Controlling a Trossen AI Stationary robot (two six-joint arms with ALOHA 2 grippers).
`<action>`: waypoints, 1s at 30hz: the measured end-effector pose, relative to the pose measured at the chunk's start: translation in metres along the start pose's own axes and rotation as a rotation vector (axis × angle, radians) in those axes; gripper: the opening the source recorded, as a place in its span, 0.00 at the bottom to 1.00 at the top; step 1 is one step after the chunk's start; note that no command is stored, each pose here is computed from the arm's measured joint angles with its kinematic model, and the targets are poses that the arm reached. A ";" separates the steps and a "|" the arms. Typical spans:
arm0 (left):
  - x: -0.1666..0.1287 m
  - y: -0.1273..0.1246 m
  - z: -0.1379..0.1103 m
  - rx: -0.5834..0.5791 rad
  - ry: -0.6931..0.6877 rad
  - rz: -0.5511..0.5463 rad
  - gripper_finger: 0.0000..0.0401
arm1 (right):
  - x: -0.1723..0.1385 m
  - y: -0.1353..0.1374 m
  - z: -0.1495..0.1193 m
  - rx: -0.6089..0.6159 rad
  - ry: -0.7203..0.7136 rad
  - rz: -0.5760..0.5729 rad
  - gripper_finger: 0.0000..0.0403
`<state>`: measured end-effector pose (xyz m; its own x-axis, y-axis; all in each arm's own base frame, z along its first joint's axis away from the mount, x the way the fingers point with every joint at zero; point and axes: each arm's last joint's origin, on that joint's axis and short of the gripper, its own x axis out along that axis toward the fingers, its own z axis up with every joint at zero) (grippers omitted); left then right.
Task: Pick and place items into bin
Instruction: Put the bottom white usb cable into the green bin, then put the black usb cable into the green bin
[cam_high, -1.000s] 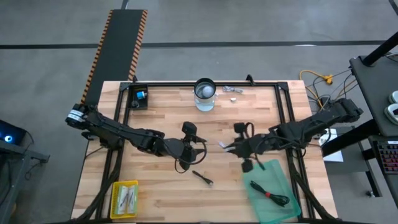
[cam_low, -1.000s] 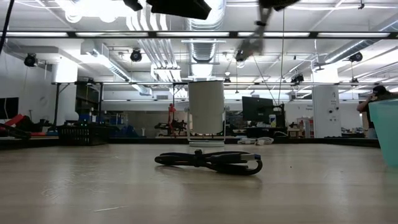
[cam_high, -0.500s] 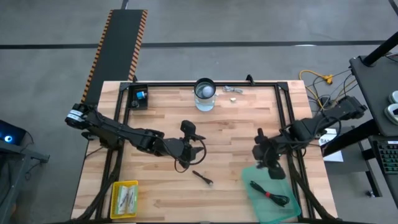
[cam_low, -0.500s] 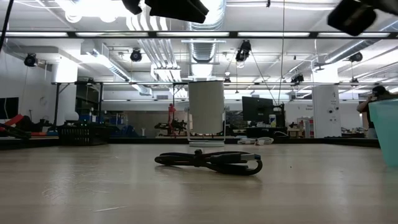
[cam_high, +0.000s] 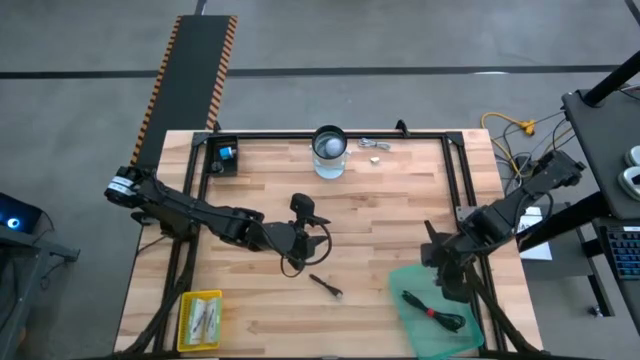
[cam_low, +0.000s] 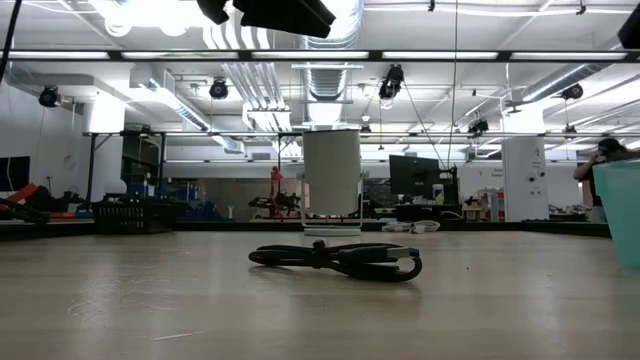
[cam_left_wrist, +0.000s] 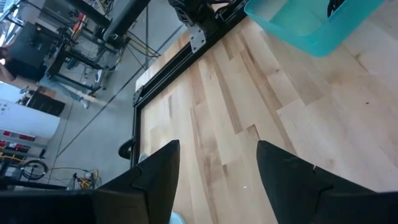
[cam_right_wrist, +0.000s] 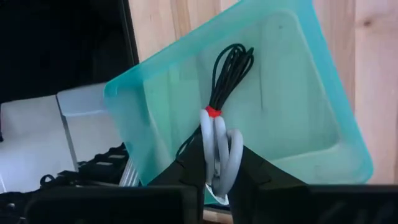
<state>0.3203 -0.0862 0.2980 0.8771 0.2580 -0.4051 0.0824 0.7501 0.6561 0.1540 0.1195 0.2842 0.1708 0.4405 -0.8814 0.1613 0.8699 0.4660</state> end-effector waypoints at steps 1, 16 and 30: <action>0.000 0.000 0.000 0.000 0.000 0.000 0.49 | 0.000 0.001 -0.001 0.002 0.000 -0.002 0.10; 0.000 -0.005 -0.007 -0.009 0.056 -0.071 0.49 | 0.005 0.002 0.001 0.019 -0.009 -0.024 0.36; 0.032 -0.056 -0.027 -0.138 0.101 -0.590 0.49 | 0.005 0.001 0.004 -0.047 -0.098 -0.086 0.37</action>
<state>0.3306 -0.1030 0.2312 0.6526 -0.1731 -0.7376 0.4722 0.8543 0.2173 0.1586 0.1218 0.2809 0.2530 0.3418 -0.9051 0.1341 0.9141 0.3827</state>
